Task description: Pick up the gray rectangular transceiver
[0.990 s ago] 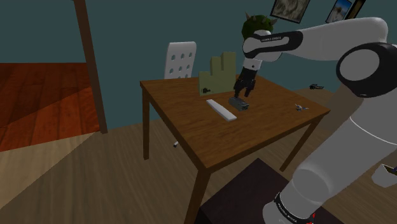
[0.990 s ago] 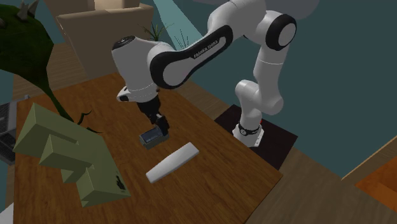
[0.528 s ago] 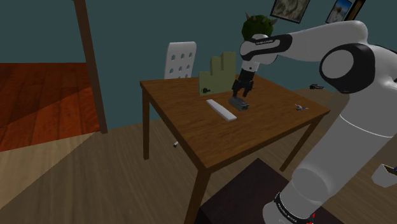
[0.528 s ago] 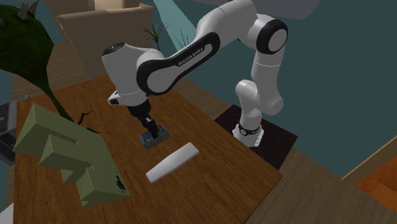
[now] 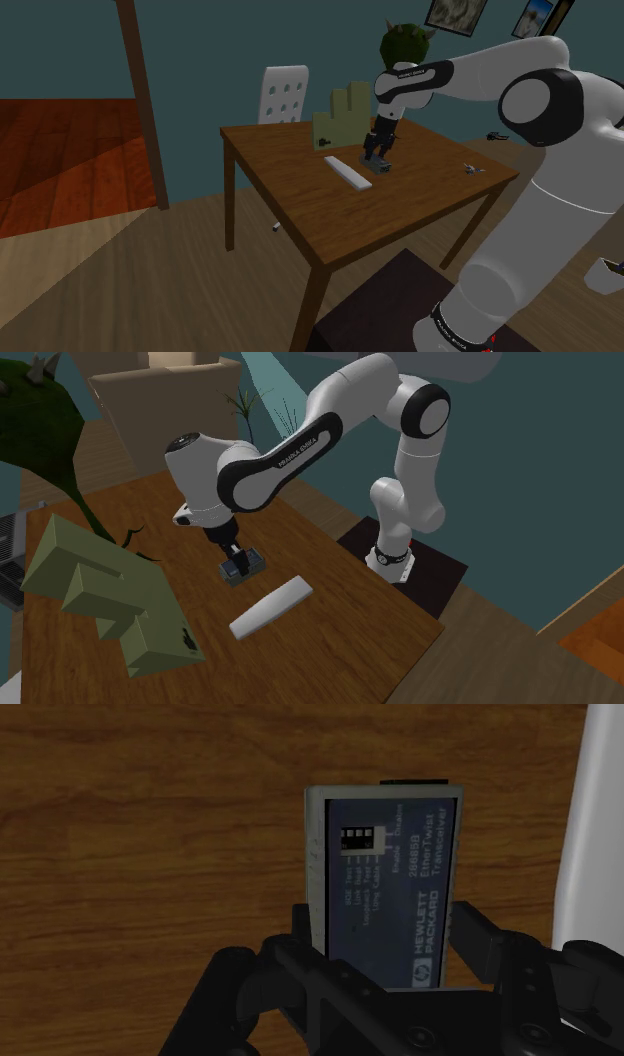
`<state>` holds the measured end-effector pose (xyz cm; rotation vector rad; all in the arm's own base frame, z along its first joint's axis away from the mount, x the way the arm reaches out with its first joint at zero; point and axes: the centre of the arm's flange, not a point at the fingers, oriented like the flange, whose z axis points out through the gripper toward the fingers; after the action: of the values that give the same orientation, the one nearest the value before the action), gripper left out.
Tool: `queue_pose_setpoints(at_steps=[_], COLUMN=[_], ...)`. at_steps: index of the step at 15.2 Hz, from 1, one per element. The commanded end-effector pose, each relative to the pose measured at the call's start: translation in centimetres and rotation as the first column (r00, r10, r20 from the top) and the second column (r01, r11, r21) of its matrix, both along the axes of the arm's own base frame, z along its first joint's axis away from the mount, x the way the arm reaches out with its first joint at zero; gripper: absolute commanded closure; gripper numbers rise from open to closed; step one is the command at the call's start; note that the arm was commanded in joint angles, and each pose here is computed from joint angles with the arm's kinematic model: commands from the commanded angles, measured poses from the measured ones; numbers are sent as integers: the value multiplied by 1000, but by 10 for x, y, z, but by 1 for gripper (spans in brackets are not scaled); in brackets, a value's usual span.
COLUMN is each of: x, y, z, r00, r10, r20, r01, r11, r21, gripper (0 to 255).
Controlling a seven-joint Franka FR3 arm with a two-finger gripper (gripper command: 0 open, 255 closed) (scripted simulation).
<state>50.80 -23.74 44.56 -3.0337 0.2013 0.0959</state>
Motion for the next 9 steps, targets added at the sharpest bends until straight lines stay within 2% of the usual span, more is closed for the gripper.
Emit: queue_pose_setpoints(at_steps=[1, 7, 9], x=[0, 0, 0], y=[0, 0, 0], z=[-1, -1, 10], r00=[1000, 1000, 1000], r10=[0, 0, 0], r20=[-1, -1, -1], r01=[0, 0, 0], r11=[1000, 1000, 1000], r21=[0, 0, 0], gripper=[255, 255, 255])
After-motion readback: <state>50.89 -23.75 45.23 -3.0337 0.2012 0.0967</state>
